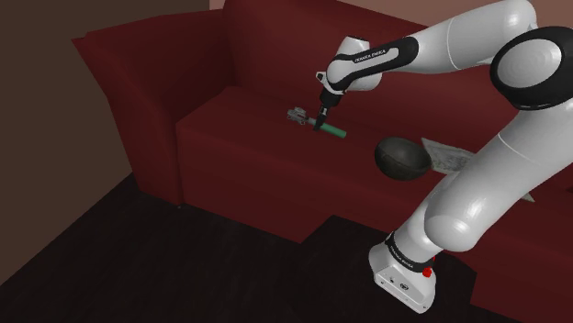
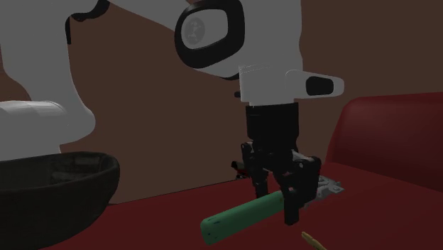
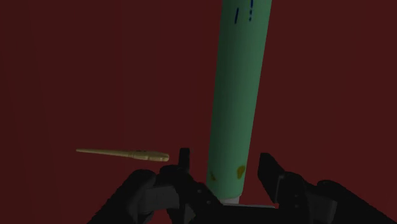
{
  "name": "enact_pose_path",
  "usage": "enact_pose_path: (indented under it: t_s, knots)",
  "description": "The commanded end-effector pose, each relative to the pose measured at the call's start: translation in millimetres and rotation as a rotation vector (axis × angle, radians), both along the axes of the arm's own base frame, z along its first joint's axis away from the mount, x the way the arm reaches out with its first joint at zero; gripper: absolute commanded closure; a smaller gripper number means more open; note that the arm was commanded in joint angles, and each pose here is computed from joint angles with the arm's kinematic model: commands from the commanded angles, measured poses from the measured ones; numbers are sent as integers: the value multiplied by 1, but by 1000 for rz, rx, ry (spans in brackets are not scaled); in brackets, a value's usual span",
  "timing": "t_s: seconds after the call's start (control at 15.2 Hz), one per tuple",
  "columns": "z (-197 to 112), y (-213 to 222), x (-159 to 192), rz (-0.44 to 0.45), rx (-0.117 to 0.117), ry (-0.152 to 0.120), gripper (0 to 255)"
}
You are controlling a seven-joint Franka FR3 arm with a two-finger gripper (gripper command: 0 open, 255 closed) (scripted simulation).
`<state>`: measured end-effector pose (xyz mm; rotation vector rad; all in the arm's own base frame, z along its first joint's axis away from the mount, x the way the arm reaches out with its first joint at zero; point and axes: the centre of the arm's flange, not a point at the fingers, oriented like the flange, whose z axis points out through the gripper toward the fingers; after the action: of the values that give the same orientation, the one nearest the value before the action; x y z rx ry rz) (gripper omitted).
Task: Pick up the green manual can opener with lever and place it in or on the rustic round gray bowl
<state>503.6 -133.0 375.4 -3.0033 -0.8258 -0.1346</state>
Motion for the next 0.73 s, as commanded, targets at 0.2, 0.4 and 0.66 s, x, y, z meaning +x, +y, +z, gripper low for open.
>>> enact_pose_path:
  t_s: [0.2,0.4,0.66]
  knots:
    - [0,0,0,0,0,0,255]
    - [0,0,0,0,0,0,255]
    - [11,0,0,0,0,0,255]
